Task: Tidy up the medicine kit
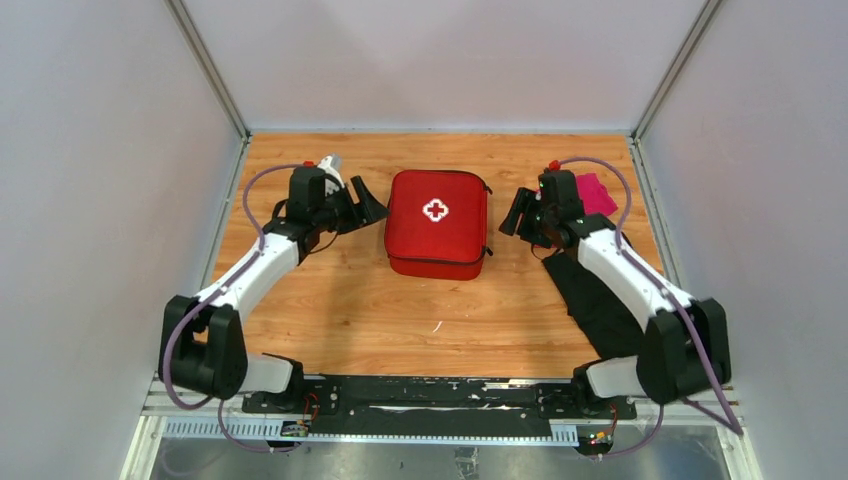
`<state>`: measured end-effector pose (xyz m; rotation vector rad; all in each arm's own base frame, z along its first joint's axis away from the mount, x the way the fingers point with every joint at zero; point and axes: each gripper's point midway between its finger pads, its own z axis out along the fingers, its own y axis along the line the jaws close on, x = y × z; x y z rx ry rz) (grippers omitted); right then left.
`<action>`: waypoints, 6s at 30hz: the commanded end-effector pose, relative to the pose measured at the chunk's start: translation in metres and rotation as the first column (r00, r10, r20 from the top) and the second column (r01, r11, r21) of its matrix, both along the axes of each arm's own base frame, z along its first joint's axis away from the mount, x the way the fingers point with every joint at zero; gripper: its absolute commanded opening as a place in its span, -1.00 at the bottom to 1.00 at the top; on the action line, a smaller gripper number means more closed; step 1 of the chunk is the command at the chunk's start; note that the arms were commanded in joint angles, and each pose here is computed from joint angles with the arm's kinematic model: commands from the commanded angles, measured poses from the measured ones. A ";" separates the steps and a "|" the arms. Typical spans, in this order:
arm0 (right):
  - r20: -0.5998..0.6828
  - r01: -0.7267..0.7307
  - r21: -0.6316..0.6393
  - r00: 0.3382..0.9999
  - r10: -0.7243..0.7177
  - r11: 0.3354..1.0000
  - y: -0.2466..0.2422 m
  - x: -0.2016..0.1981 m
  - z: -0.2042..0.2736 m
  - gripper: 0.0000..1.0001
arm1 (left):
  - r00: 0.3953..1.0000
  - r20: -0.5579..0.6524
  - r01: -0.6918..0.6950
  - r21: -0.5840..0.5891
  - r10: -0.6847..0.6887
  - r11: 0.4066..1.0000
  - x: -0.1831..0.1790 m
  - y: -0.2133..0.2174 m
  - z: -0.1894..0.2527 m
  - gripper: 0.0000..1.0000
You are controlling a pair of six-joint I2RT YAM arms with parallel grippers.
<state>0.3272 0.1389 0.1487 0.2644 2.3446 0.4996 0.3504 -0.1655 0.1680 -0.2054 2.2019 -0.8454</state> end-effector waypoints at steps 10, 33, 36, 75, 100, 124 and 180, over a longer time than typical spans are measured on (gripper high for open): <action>-0.106 0.091 -0.162 0.988 -0.109 0.983 -0.008 0.116 -0.057 0.29 | 0.980 -0.099 0.170 -0.025 -0.172 0.985 0.044 -0.038 -0.048 0.48; -0.268 -0.282 0.117 0.914 0.304 0.952 0.102 0.029 -0.088 0.19 | 0.987 -0.152 0.081 0.256 -0.043 0.963 0.014 -0.011 -0.052 0.53; -0.284 -0.283 0.117 0.909 0.305 0.952 0.103 0.006 -0.096 0.19 | 0.983 -0.174 0.105 0.297 -0.055 0.949 0.025 -0.011 -0.049 0.52; 0.283 -0.831 -0.001 0.533 0.797 0.556 0.113 -0.048 -0.025 0.49 | 0.977 -0.201 0.155 0.417 -0.076 0.895 0.042 0.015 -0.039 0.51; 0.316 -0.885 0.134 0.465 0.827 0.446 0.136 -0.047 -0.048 -0.19 | 0.976 -0.201 0.160 0.398 -0.084 0.903 0.044 0.010 -0.038 0.48; 0.349 -0.911 0.188 0.412 0.842 0.368 0.138 -0.067 -0.047 -0.09 | 0.973 -0.212 0.166 0.395 -0.086 0.903 0.044 0.011 -0.043 0.48; -0.128 -0.651 -0.372 0.742 0.658 0.662 0.035 -0.050 -0.065 -1.00 | 0.852 0.366 0.155 0.508 -0.375 0.847 -0.008 -0.037 0.054 0.61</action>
